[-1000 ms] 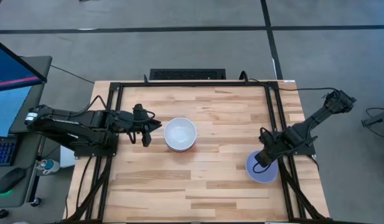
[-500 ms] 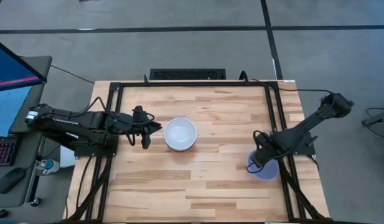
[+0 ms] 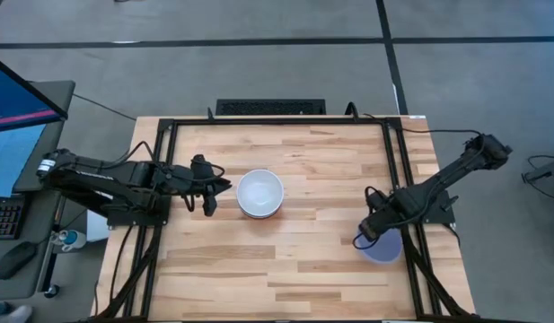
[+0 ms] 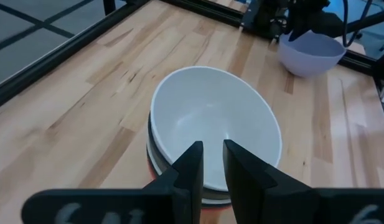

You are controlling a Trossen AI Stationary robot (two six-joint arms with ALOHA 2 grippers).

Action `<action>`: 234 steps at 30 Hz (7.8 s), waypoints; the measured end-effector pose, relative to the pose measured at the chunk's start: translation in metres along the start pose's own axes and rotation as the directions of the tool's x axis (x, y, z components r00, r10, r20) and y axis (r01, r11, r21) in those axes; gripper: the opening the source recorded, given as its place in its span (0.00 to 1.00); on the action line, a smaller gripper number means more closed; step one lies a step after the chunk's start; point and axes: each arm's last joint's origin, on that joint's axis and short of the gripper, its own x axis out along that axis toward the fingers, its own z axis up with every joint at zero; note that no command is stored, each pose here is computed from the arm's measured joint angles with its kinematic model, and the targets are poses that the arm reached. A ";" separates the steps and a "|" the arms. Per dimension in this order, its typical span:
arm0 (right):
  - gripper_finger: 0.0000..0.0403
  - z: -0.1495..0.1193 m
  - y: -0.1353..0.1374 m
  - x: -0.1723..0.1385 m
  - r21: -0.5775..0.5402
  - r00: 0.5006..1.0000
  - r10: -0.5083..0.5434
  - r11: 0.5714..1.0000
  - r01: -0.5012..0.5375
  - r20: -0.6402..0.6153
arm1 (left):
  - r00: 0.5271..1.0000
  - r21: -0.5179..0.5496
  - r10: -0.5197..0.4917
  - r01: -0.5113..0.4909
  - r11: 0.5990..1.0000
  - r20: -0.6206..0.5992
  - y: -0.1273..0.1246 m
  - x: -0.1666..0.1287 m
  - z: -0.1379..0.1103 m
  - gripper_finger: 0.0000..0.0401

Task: Nest bowls inside each other
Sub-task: Stack the light blue bowl on the white bowl

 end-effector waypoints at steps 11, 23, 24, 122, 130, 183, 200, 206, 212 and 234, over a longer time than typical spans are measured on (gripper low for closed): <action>0.38 0.000 -0.014 -0.015 0.006 0.998 0.057 0.998 -0.057 0.020 | 0.999 0.006 0.031 -0.031 0.999 0.011 0.001 0.000 0.000 0.13; 0.40 -0.001 -0.031 -0.032 -0.065 0.998 -0.068 0.996 0.068 0.011 | 0.998 0.007 0.057 -0.057 0.998 0.021 0.002 0.000 0.000 0.13; 0.40 -0.001 -0.032 -0.029 -0.067 0.996 -0.085 0.994 0.085 0.005 | 0.998 0.007 0.057 -0.057 0.998 0.022 0.002 0.000 0.000 0.13; 0.45 -0.006 -0.007 -0.004 0.101 0.974 -0.146 0.981 0.165 -0.176 | 0.995 0.041 0.065 -0.062 0.997 -0.081 0.005 0.000 -0.009 0.13; 0.45 -0.007 0.005 -0.002 0.068 0.981 -0.025 0.997 0.038 -0.191 | 0.993 0.048 0.066 -0.062 0.997 -0.100 0.006 -0.001 -0.011 0.13; 0.51 0.011 0.098 0.016 0.019 0.998 0.060 0.998 -0.060 -0.014 | 0.995 0.067 0.053 -0.048 0.997 -0.087 0.005 -0.001 -0.009 0.13; 0.04 0.016 0.109 -0.002 -0.004 0.995 0.085 0.996 -0.084 0.056 | 0.998 0.069 0.024 -0.021 0.997 -0.052 0.003 0.000 -0.005 0.13; 0.02 0.042 0.117 -0.041 -0.069 0.986 0.111 0.992 -0.103 0.122 | 0.999 0.072 0.042 -0.040 0.997 -0.024 0.002 0.000 -0.003 0.13; 0.05 0.077 0.122 -0.076 -0.127 0.964 0.194 0.977 -0.172 0.181 | 0.999 0.106 0.032 -0.030 0.994 -0.017 -0.004 -0.003 -0.006 0.13; 0.04 0.169 0.216 -0.135 -0.486 0.944 0.211 0.872 -0.065 0.253 | 0.989 0.076 0.089 -0.081 0.994 -0.114 -0.013 -0.015 -0.024 0.13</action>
